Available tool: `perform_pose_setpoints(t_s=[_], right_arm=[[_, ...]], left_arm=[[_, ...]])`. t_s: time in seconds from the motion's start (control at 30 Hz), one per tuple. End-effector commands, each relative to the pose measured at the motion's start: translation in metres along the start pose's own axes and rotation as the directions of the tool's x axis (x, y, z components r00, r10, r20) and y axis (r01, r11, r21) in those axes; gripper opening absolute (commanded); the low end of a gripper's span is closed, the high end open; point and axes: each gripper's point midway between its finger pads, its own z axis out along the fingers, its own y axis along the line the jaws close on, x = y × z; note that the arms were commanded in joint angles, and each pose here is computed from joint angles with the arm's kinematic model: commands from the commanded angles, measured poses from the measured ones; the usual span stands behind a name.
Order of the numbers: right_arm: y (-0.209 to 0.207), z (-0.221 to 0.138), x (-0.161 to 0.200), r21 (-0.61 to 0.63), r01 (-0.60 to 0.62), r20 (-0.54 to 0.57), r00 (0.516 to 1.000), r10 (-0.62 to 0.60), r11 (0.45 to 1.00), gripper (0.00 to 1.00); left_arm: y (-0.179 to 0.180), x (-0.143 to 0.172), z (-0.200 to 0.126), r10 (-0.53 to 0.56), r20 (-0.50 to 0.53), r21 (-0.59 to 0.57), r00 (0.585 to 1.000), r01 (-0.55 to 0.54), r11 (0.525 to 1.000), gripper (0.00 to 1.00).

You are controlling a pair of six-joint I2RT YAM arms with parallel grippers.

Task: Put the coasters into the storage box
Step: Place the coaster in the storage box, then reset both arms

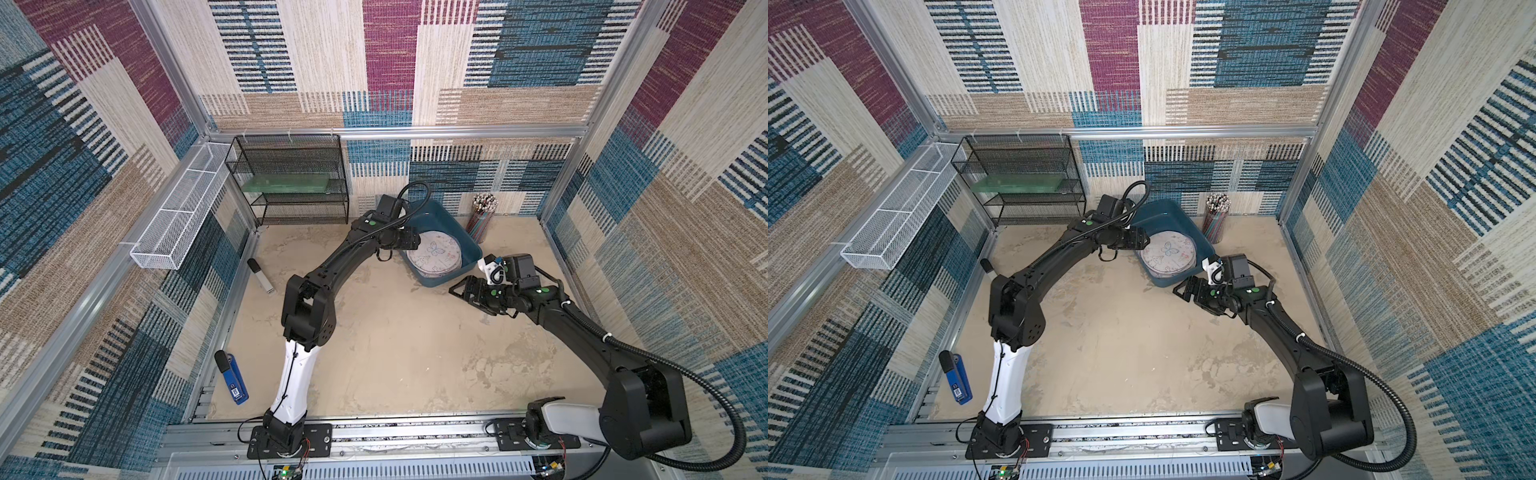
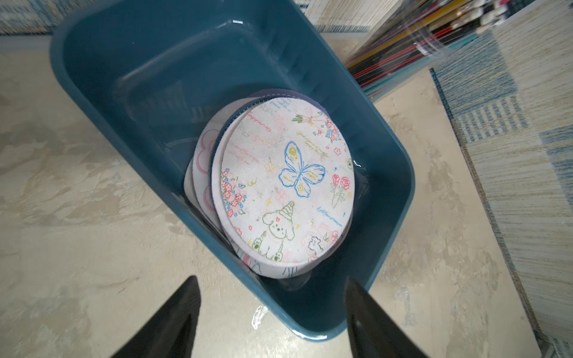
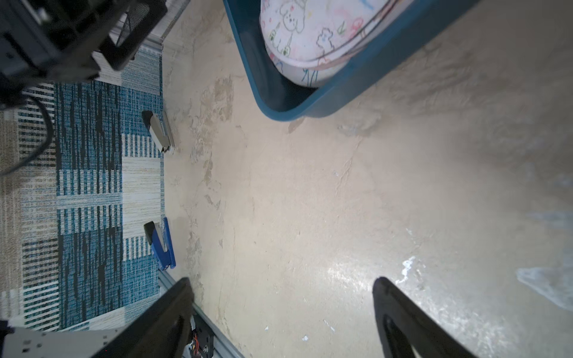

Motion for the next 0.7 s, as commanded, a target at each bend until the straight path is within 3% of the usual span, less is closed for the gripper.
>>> perform_pose_setpoints(t_s=[0.0,0.13,0.4,0.57,0.67], right_arm=[[-0.006,-0.004,-0.022,0.066,0.079,0.067,0.994,-0.083,0.995,0.95],[-0.01,-0.006,-0.045,0.114,0.129,0.126,0.982,-0.143,0.985,1.0],[-0.034,-0.009,-0.09,0.247,0.197,0.228,0.94,-0.255,0.949,0.95],[-0.062,-0.024,-0.119,0.446,0.218,0.313,0.871,-0.379,0.868,0.95],[-0.081,-0.045,-0.132,0.566,0.185,0.393,0.796,-0.46,0.803,0.95]], left_arm=[[0.002,-0.006,-0.03,0.059,0.082,-0.012,0.995,-0.058,0.998,0.73],[0.026,0.02,-0.068,0.044,0.109,-0.069,0.993,-0.037,0.997,0.77],[0.103,0.08,-0.129,-0.019,0.167,-0.236,0.986,0.059,0.97,0.89],[0.164,0.12,-0.159,-0.029,0.23,-0.392,0.973,0.12,0.912,0.96],[0.196,0.14,-0.176,-0.027,0.269,-0.478,0.963,0.158,0.864,0.97]])
